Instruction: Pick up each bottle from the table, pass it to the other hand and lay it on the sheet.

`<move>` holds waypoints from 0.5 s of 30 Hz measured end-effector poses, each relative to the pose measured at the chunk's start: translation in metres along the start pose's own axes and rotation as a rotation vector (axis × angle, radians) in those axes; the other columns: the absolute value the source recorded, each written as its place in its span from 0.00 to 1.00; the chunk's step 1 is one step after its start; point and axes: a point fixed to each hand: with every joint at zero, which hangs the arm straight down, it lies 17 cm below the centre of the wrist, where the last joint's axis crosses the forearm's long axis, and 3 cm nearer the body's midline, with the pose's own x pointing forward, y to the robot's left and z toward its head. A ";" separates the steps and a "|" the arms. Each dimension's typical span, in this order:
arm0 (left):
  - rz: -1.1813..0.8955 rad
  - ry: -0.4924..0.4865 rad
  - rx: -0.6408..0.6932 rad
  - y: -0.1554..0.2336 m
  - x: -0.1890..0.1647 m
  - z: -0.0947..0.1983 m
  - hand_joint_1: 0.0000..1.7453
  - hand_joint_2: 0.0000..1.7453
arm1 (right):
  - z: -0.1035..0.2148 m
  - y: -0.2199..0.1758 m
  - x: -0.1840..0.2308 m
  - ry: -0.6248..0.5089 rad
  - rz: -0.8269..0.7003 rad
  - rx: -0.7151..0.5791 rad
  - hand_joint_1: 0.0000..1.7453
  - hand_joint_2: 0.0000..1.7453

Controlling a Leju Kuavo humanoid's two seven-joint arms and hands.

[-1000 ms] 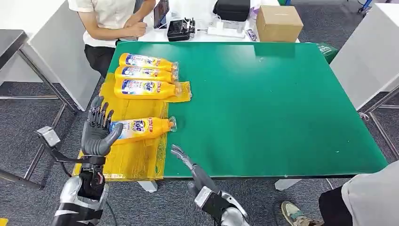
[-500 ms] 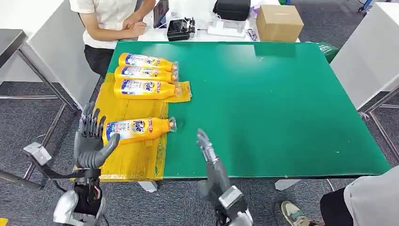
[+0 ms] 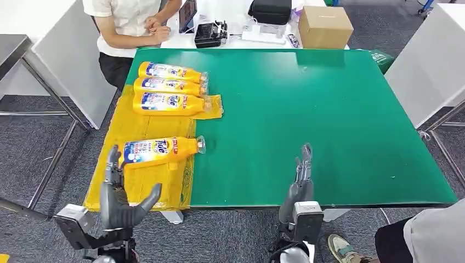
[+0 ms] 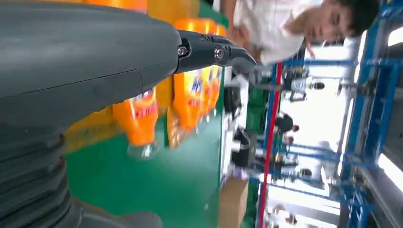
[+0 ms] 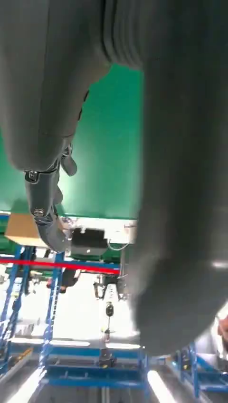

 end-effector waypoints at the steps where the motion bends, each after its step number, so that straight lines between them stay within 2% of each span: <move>1: 0.007 -0.003 -0.005 -0.002 0.000 0.001 0.00 1.00 | 0.001 0.003 -0.002 0.013 -0.022 0.017 0.00 1.00; 6: 0.013 -0.069 -0.011 -0.009 0.011 0.007 0.00 1.00 | 0.009 0.008 -0.003 0.034 -0.113 0.065 0.00 1.00; 15: 0.006 -0.074 0.019 -0.005 0.012 0.006 0.00 1.00 | 0.009 -0.002 0.003 0.020 -0.113 0.041 0.00 1.00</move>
